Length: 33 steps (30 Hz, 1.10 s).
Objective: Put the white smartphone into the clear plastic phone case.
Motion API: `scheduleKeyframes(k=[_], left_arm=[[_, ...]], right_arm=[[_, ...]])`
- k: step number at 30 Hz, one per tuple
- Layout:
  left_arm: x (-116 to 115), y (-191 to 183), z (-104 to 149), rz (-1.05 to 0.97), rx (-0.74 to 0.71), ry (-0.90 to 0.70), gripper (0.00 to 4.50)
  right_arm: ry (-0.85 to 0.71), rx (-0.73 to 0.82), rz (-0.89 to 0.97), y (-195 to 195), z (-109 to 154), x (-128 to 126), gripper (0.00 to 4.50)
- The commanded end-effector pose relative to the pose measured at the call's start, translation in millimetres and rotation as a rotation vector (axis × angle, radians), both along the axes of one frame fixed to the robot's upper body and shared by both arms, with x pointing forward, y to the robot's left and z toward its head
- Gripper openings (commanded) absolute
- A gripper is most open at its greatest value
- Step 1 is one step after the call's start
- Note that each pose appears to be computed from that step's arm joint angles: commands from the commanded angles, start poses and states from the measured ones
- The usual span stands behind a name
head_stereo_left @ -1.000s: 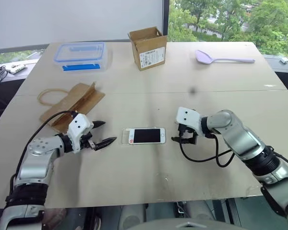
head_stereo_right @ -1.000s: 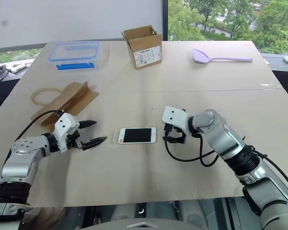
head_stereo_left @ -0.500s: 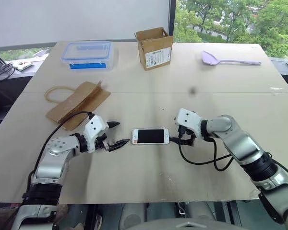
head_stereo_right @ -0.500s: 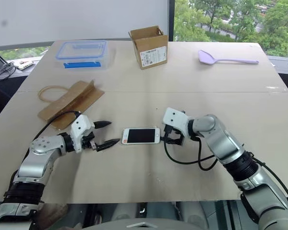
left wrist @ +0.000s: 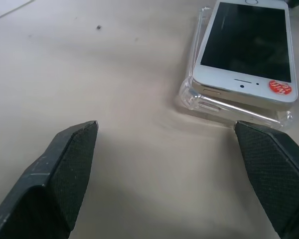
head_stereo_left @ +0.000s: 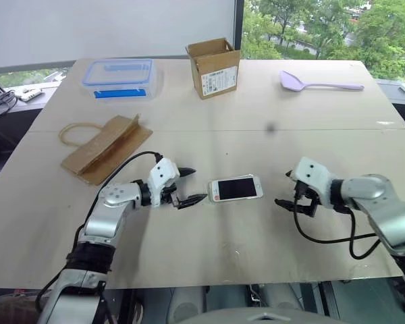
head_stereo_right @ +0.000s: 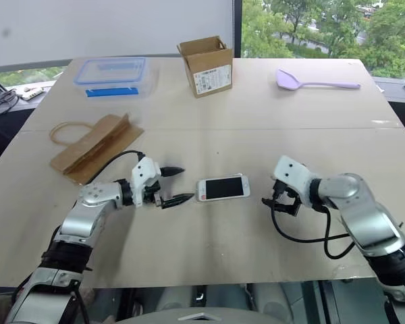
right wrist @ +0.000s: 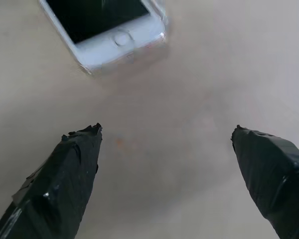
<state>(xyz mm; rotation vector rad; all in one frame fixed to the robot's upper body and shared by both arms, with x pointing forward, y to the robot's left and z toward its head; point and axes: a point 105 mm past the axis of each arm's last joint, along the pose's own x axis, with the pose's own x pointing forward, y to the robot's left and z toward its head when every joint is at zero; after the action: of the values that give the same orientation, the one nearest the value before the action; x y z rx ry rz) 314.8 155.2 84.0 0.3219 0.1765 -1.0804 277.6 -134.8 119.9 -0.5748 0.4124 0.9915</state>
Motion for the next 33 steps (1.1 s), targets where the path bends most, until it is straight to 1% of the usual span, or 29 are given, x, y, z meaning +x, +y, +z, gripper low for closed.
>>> scheduleKeyframes(k=[1,4,7,10,14,17,19,21,23,25,27,29,33], left_arm=[[1,5,11,-0.011,-0.018,-0.024,4.50],[-5,9,11,-0.040,-0.018,-0.002,4.50],[-7,8,14,-0.047,-0.021,-0.006,4.50],[-8,4,16,-0.047,-0.034,-0.009,4.50],[-12,0,16,-0.045,-0.040,-0.011,4.50],[-13,-4,17,-0.039,-0.055,-0.013,4.50],[-15,-4,16,-0.038,-0.059,-0.010,4.50],[-18,-2,17,-0.038,-0.061,-0.006,4.50],[-22,1,18,-0.040,-0.071,0.004,4.50],[-29,5,21,-0.051,-0.085,0.017,4.50],[-39,9,23,-0.077,-0.100,0.048,4.50],[-48,13,24,-0.096,-0.102,0.069,4.50],[-64,21,26,-0.120,-0.115,0.103,4.50]], right_arm=[[-0.042,0.067,0.088,17,20,-12,4.49],[-0.042,0.086,0.111,29,16,-12,4.49],[-0.088,0.067,0.080,38,6,4,4.49],[-0.133,0.032,0.047,37,2,18,4.49],[-0.152,0.028,0.040,37,3,25,4.49],[-0.181,-0.004,0.004,29,5,33,4.49],[-0.182,0.002,0.018,28,9,32,4.49],[-0.150,0.046,0.076,33,15,22,4.49],[-0.101,0.115,0.161,42,25,6,4.49],[-0.085,0.192,0.206,54,39,-1,4.49],[-0.113,0.226,0.212,66,48,4,4.49],[-0.138,0.231,0.204,77,47,12,4.49],[-0.159,0.182,0.221,97,27,27,4.49]])
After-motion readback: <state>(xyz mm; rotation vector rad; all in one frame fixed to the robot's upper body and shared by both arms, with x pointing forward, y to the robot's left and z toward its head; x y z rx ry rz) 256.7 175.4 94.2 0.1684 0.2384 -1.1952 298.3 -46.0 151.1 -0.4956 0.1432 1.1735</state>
